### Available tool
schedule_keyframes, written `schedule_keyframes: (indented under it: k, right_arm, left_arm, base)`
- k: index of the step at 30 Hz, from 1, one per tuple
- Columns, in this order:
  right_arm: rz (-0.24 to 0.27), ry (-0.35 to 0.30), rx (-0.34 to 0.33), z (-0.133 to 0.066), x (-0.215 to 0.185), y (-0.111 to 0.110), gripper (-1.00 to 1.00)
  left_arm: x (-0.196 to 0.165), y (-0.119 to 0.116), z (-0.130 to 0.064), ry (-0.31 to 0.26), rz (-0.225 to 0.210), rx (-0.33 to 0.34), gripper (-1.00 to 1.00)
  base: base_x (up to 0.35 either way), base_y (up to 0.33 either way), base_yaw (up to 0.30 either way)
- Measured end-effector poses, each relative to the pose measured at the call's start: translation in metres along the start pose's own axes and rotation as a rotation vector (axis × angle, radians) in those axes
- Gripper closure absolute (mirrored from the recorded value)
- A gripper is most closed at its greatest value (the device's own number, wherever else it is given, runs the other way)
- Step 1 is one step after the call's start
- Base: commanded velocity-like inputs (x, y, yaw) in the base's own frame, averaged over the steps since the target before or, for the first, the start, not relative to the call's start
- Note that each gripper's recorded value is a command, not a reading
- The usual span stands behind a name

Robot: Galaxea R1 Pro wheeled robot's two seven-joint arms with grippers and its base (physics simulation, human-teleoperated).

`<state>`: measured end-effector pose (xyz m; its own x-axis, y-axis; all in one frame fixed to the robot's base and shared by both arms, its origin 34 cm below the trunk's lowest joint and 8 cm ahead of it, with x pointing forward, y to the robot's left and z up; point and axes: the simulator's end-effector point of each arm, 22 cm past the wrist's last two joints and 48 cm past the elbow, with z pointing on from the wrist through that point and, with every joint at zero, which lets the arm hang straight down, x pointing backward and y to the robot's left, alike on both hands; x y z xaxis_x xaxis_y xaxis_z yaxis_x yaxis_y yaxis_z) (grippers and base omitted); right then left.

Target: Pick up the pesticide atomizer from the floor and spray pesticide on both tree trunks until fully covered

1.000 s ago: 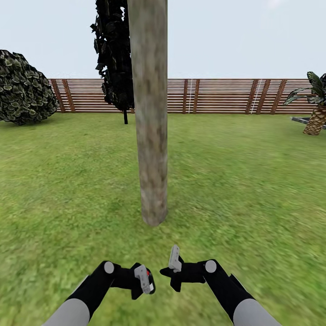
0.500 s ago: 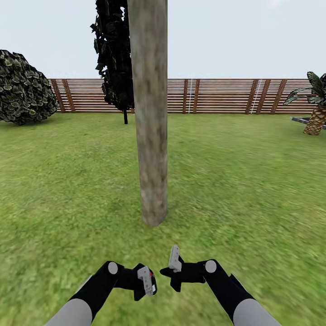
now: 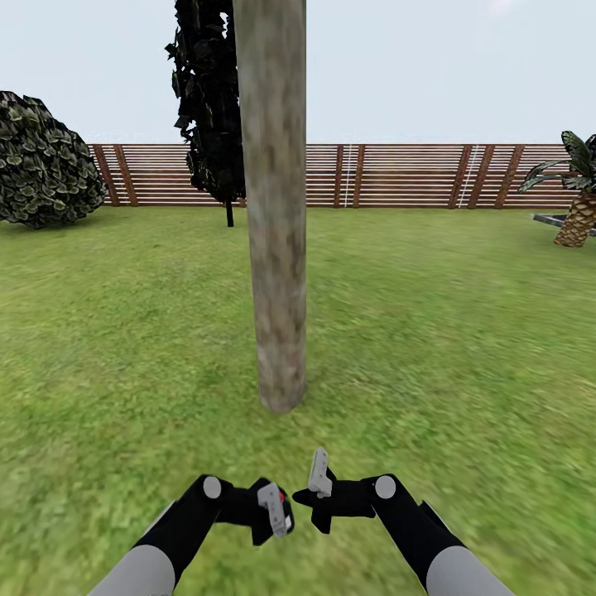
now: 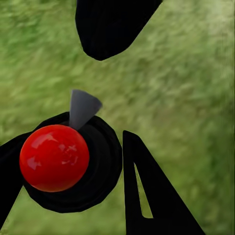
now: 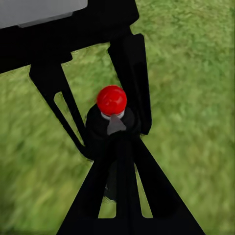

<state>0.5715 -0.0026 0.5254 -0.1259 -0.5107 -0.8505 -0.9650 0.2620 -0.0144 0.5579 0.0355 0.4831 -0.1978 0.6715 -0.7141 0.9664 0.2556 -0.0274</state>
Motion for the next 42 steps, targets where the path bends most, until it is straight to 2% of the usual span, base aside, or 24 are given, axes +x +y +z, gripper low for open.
schedule_keyframes:
  k: [27,42]
  right_arm:
    - [-0.004,-0.002,0.008,-0.001,-0.003,-0.003,1.00]
    - [-0.003,-0.001,0.008,-0.001,-0.003,-0.003,1.00]
  left_arm:
    - [-0.002,0.000,0.000,-0.006,0.001,-0.003,1.00]
    - [-0.015,-0.005,0.006,-0.026,0.004,0.007,1.00]
  base:
    - [0.000,0.000,0.000]
    - [0.000,0.000,0.000]
